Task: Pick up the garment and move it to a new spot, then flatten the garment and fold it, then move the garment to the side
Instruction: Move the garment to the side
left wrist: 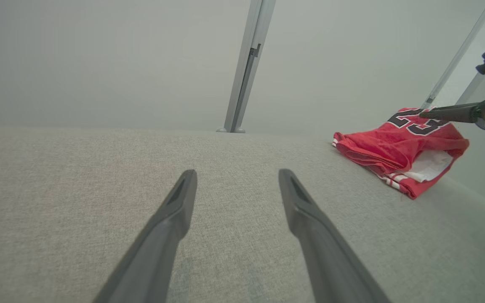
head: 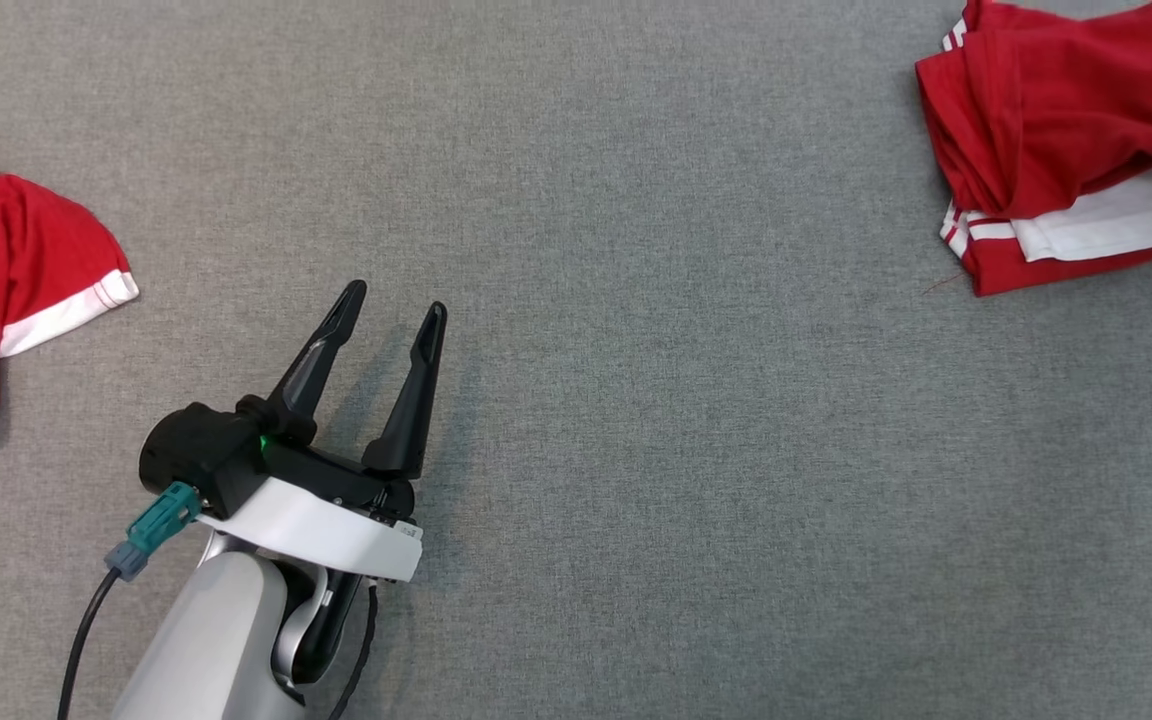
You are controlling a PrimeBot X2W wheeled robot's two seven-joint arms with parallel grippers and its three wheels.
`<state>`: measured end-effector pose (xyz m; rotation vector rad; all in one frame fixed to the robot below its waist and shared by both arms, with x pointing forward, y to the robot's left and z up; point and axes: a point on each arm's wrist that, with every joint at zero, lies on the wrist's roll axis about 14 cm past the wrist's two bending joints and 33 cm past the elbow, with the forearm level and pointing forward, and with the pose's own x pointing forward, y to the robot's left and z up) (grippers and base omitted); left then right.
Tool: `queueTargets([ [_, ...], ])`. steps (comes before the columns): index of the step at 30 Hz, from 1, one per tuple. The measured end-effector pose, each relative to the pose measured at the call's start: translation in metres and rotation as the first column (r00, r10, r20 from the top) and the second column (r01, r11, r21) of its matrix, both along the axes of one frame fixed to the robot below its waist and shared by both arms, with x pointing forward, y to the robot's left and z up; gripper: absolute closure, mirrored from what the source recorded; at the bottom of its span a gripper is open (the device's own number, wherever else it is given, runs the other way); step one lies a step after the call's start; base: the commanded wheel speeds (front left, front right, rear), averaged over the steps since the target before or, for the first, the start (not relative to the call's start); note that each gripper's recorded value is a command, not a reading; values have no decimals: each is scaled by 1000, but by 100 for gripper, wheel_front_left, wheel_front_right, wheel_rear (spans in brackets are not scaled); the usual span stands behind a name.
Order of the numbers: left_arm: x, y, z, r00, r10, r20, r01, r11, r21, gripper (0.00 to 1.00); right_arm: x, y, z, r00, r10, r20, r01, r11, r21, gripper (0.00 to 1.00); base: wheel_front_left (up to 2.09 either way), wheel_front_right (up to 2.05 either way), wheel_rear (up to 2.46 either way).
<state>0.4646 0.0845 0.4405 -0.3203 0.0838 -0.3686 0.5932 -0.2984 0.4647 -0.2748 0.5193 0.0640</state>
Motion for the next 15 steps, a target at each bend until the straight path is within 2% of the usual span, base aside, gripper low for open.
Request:
queueTargets([
  [7,-3,4,19,999,21,37,-21,1000,-12,0,0,4,33,995,33,90,-28,998,-56,0,0,0,0],
  [10,-10,7,27,998,34,49,-33,999,-14,0,-1,3,59,984,41,172,-31,998,-63,0,0,0,0],
  [15,-21,18,43,994,69,81,-68,998,-16,0,-8,26,94,951,98,294,-89,995,-43,0,0,0,0],
])
